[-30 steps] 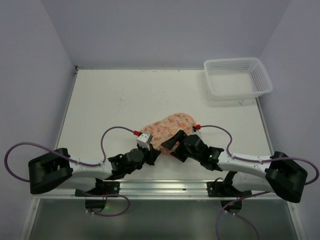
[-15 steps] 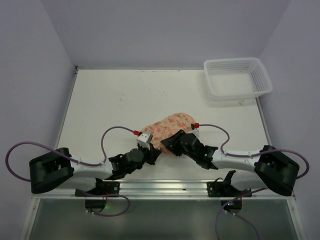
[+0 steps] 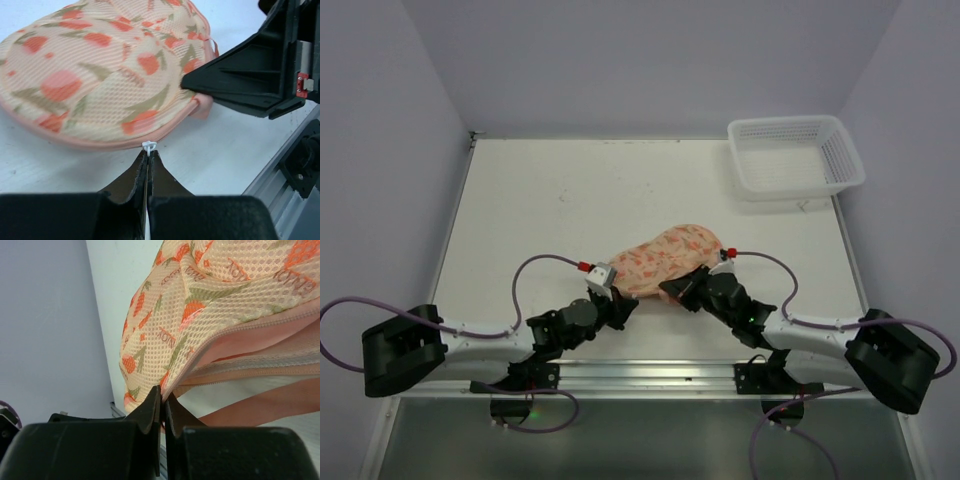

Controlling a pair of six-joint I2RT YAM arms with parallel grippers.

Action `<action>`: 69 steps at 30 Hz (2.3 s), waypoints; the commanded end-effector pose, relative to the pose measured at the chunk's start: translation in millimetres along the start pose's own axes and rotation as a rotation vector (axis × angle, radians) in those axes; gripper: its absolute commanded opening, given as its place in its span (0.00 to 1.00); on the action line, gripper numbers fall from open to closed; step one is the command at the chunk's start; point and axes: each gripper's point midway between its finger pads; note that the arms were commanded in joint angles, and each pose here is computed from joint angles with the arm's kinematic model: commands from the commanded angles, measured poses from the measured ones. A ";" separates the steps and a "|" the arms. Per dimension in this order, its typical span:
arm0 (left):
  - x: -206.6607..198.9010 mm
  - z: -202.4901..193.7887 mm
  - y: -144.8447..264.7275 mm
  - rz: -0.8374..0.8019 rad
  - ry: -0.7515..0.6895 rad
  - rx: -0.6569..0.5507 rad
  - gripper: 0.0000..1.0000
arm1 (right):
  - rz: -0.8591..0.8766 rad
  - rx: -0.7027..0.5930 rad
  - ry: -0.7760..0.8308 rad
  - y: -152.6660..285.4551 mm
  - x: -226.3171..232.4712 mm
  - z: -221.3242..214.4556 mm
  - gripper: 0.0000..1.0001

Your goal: Unzip the laundry bag and remove the bra

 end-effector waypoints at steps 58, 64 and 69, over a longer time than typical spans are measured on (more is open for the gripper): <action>-24.0 -17.5 -35.0 -0.054 0.013 0.090 0.00 | -0.063 -0.010 -0.151 31.3 -29.4 -15.8 0.78; -23.5 -19.0 -32.2 -0.059 0.018 0.088 0.00 | -0.016 -0.056 -0.160 34.3 -17.0 -9.1 0.77; -25.3 -17.8 -33.6 -0.062 0.014 0.088 0.00 | 0.005 -0.059 -0.157 38.5 -9.0 -13.9 0.77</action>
Point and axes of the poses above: each gripper's point midway between its finger pads, its own y axis back along the fingers, its own x axis along the line the jaws close on, z = x × y, and after that the axes turned 3 degrees about y, right-handed
